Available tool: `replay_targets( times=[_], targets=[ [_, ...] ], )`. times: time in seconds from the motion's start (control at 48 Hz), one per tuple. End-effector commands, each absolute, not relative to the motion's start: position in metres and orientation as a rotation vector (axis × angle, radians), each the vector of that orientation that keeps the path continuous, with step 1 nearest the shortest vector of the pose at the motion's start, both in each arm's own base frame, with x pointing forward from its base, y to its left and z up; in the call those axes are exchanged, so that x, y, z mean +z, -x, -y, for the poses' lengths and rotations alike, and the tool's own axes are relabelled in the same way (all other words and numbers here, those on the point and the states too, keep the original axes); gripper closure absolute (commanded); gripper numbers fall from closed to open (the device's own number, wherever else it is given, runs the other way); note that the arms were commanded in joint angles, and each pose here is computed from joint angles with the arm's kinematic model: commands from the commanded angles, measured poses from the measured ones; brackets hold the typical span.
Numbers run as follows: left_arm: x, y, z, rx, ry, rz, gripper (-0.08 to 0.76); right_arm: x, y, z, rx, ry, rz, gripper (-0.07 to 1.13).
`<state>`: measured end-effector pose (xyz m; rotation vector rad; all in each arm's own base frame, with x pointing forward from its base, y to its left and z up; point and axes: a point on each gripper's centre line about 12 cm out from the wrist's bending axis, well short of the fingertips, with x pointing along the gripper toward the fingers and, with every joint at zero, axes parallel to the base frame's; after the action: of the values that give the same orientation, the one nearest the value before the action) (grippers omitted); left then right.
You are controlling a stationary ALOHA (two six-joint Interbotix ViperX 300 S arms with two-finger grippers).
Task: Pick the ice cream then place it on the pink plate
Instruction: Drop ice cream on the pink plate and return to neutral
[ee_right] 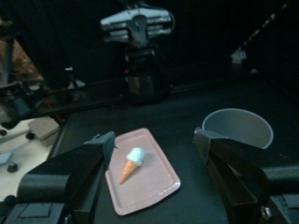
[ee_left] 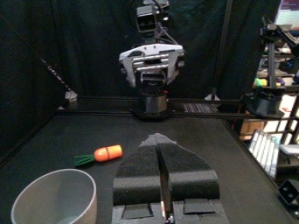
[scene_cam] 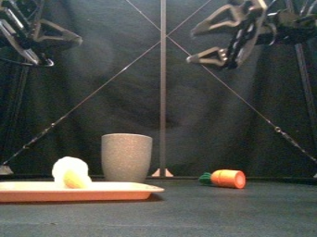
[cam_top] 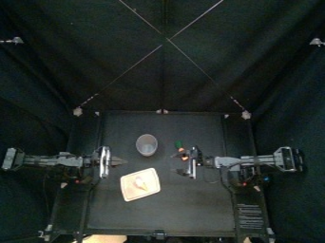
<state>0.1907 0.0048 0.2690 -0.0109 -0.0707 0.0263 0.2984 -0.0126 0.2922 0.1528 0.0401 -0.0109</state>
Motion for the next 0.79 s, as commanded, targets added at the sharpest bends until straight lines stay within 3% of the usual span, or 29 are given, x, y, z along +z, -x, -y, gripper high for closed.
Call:
replay_targets(
  times=[0.021,0.354,0.792],
  targets=[
    [0.2752,-0.1916,-0.0055,0.03,0.012,0.089,0.683,0.311,-0.27,0.003,0.028,-0.14,0.047,0.01],
    [0.2789,-0.1909,-0.0057,0.031,0.016,0.106,0.683,0.3,-0.211,-0.017,0.123,-0.078,0.119,0.01],
    [0.2816,-0.189,-0.0059,0.032,0.013,0.126,0.682,0.285,-0.198,-0.018,0.133,-0.055,0.109,0.01]
  ],
)
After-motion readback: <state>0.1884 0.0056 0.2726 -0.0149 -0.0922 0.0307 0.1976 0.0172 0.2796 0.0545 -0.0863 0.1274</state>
